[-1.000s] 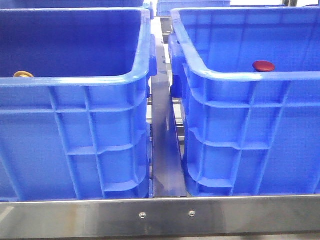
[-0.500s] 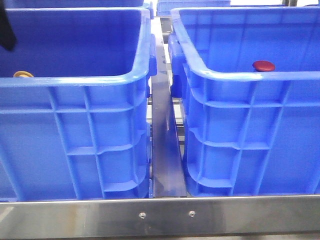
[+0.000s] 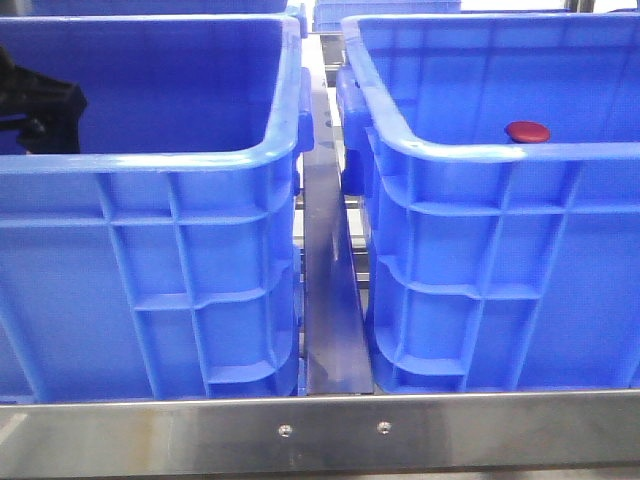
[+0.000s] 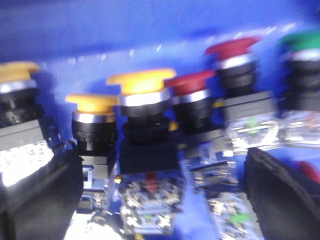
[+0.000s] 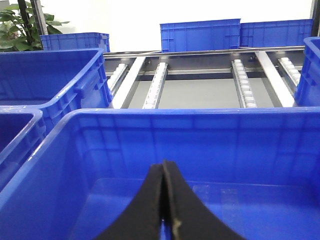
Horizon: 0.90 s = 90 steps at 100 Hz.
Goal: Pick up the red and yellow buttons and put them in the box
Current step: 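Grasp a yellow-capped button with the left gripper and lift it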
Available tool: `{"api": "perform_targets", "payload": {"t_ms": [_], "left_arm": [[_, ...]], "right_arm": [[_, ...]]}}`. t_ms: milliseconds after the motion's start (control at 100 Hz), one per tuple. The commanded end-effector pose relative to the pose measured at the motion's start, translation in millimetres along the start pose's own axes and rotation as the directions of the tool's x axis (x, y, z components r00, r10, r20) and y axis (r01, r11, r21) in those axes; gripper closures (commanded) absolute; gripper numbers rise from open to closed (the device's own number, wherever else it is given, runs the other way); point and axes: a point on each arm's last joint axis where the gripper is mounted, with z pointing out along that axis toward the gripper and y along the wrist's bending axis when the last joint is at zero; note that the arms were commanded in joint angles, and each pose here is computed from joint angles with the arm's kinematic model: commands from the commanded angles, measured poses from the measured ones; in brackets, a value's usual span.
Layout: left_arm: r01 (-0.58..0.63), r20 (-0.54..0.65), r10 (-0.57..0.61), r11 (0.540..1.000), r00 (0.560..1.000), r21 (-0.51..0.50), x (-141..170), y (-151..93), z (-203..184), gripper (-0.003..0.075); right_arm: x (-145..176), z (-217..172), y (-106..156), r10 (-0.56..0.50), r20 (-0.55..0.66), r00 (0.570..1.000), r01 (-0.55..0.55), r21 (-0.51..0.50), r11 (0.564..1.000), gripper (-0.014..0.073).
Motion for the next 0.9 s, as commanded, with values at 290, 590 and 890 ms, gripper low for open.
{"api": "perform_targets", "payload": {"t_ms": [290,590,890], "left_arm": [[0.013,0.08,-0.013,1.0,0.997,0.007,-14,0,0,0.0122],[0.012,0.051,-0.012,1.0,0.999,0.002,-11,0,4,0.0419],[0.02,0.09,-0.02,1.0,0.996,0.002,-13,2,-23,0.0739]], "right_arm": [[-10,-1,1,0.007,0.031,0.999,-0.007,-0.004,1.0,0.0699],[-10,-1,1,0.007,0.031,0.999,-0.007,-0.004,1.0,0.0699],[-10,-1,1,0.007,0.031,0.999,-0.007,-0.003,1.0,0.0699]]}}
